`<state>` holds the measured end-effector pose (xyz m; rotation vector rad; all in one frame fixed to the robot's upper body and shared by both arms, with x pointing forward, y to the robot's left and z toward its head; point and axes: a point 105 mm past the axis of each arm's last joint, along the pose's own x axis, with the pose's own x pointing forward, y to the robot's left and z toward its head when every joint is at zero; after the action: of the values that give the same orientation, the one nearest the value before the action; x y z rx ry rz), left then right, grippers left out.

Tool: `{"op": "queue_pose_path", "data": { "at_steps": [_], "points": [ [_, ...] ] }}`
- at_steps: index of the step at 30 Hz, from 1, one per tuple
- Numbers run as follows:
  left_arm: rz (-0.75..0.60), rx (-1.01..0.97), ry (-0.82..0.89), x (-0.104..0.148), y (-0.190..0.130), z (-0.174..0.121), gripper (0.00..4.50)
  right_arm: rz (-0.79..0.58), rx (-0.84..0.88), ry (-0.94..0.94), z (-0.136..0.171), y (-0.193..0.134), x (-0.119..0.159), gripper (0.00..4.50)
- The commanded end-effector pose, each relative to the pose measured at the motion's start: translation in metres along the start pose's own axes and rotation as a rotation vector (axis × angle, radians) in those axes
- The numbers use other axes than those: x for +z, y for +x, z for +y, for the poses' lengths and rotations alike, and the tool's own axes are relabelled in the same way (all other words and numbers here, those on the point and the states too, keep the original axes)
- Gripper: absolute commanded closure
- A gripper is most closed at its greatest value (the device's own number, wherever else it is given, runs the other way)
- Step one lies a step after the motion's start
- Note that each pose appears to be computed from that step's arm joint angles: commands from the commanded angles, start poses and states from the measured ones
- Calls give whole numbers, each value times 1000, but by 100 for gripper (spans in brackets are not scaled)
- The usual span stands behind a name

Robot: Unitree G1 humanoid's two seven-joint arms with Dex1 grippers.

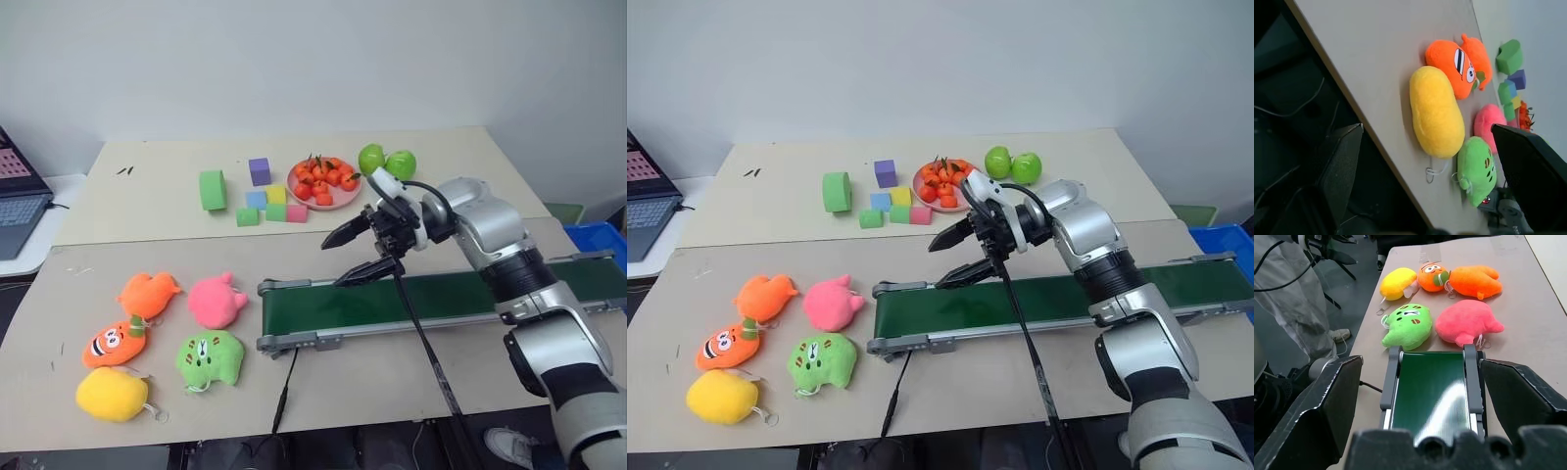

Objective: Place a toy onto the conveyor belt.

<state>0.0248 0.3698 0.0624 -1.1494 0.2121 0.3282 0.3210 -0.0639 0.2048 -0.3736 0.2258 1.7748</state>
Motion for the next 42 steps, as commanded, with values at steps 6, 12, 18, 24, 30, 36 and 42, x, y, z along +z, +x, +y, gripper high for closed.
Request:
{"op": "queue_pose_path", "data": {
  "at_steps": [6,12,18,24,30,36,42],
  "points": [
    [-1,-35,-74,-13,46,-9,2,11,22,-50,11,-15,17,0],
    [1,11,-102,-13,61,2,2,19,3,-44,15,-20,17,0],
    [69,32,-112,-31,81,8,2,31,-33,-38,16,-27,18,0],
    [71,40,-129,-36,94,12,84,37,-59,-36,17,-31,17,0],
    [68,8,-138,-36,98,6,314,44,-79,-36,17,-34,15,0],
    [62,-6,-146,-36,100,1,447,41,-86,-37,17,-34,14,0],
    [31,-191,-164,-28,93,-36,447,41,-87,-40,16,-32,12,0]
  ]
}}
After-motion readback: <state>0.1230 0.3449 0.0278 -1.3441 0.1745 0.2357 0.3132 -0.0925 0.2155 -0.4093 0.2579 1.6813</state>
